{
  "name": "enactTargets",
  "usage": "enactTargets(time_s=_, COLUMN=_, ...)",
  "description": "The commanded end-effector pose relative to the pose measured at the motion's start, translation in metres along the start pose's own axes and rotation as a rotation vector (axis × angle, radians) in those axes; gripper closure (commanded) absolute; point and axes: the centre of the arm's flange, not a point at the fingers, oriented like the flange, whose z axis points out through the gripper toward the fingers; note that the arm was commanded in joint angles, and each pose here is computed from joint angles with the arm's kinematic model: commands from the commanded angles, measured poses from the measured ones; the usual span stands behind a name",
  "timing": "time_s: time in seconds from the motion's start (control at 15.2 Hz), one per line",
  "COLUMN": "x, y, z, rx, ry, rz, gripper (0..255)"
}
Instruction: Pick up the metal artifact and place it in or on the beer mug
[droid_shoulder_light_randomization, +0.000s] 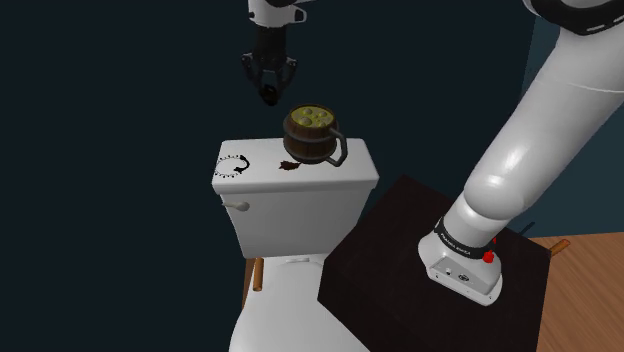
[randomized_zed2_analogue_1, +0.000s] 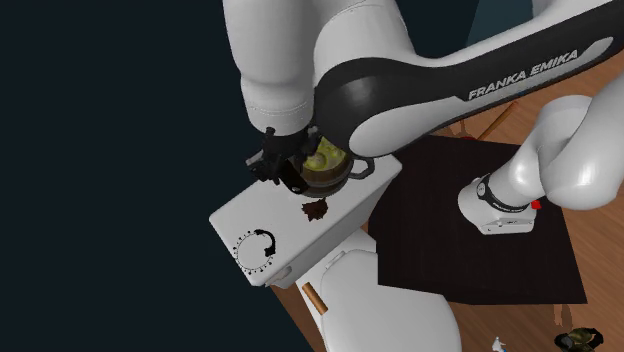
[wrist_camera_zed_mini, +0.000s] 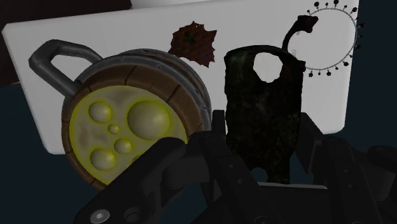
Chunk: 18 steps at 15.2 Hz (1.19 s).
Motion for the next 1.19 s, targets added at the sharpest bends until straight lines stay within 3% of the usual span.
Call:
enactTargets(time_s=0.0, x=0.008, y=0.025, z=0.000, rx=0.000, ry=-0.001, rz=-0.001, gripper=255)
enactTargets(time_s=0.59, x=0.046, y=0.137, z=-0.013, rx=0.000, ry=-0.001, rz=-0.001, gripper=255)
enactTargets(time_s=1.12, x=0.047, y=0.140, z=0.024, rx=0.000, ry=-0.001, rz=-0.001, gripper=255)
